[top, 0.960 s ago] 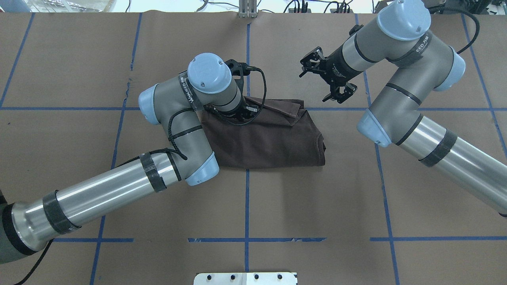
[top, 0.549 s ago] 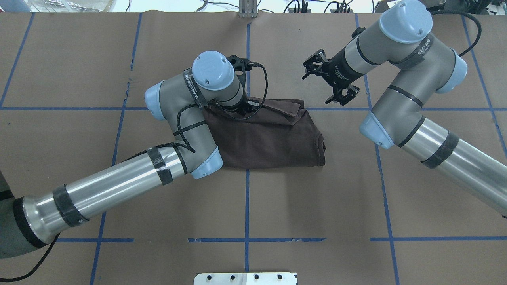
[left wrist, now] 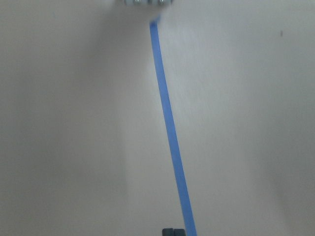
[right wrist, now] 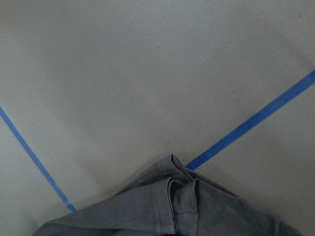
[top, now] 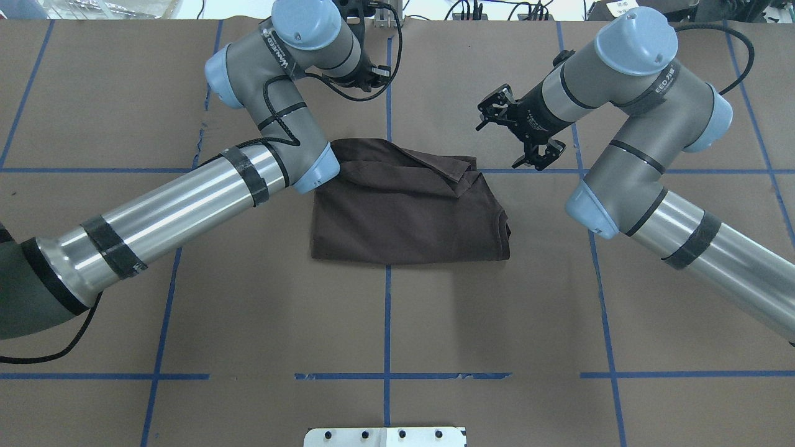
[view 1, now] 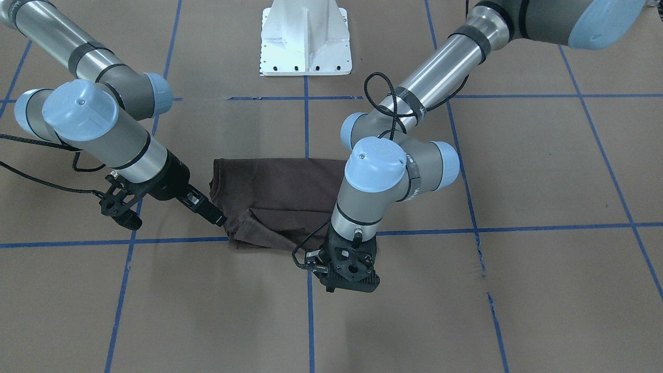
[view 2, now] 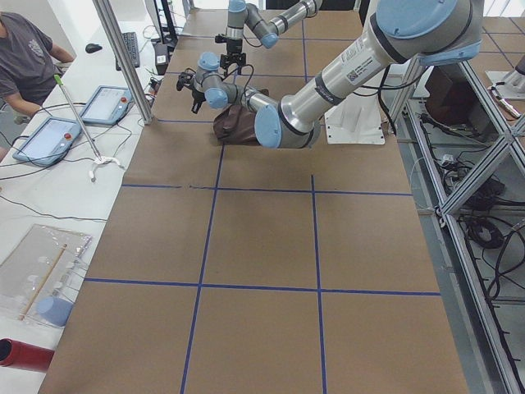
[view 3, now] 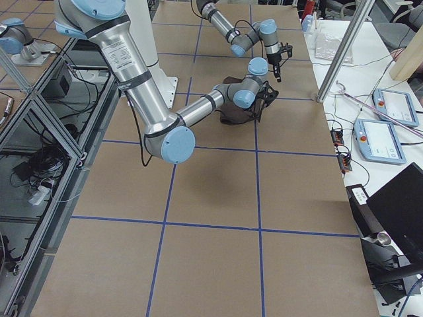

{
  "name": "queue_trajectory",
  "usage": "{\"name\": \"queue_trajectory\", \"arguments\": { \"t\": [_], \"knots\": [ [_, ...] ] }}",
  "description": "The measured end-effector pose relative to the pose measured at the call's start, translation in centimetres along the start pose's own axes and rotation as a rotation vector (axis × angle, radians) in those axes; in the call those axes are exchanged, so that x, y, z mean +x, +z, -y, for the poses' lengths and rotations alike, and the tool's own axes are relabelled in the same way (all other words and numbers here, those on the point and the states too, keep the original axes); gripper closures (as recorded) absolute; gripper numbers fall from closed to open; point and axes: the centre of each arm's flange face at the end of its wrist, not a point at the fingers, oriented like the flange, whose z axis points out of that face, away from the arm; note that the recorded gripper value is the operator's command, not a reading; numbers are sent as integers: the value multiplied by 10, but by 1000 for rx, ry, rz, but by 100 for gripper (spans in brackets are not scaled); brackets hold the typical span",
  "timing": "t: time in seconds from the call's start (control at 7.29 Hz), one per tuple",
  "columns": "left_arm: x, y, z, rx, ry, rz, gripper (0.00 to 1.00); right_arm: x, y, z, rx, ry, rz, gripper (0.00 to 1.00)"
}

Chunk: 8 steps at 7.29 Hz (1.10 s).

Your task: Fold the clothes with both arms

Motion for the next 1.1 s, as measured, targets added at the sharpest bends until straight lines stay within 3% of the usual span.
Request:
{"name": "queue_trajectory", "arguments": {
  "t": [0.14, 0.27, 0.41, 0.55, 0.69, 0.82, 0.96, 1.1],
  "knots": [
    [2, -10, 6, -1, 0, -16, 100, -4, 10, -17, -3, 5, 0, 0],
    [0, -25, 5, -18, -2, -34, 100, -11, 24, -43, -1, 22, 6, 11],
    [-21, -44, -2, -26, -6, -52, 100, -17, 40, -72, 9, 28, 14, 38],
    [-58, -66, -13, -31, -11, -73, 100, -20, 55, -99, 19, 25, 20, 95],
    [-94, -88, -26, -33, -18, -88, 100, -22, 67, -121, 30, 19, 23, 100],
    [-122, -106, -41, -29, -21, -96, 26, -23, 76, -136, 40, 9, 23, 100],
    [-141, -116, -51, -26, -25, -97, 0, -26, 84, -146, 46, -12, 21, 100],
    [-153, -123, -58, -24, -28, -95, 0, -30, 93, -153, 47, -40, 13, 100]
  ]
}}
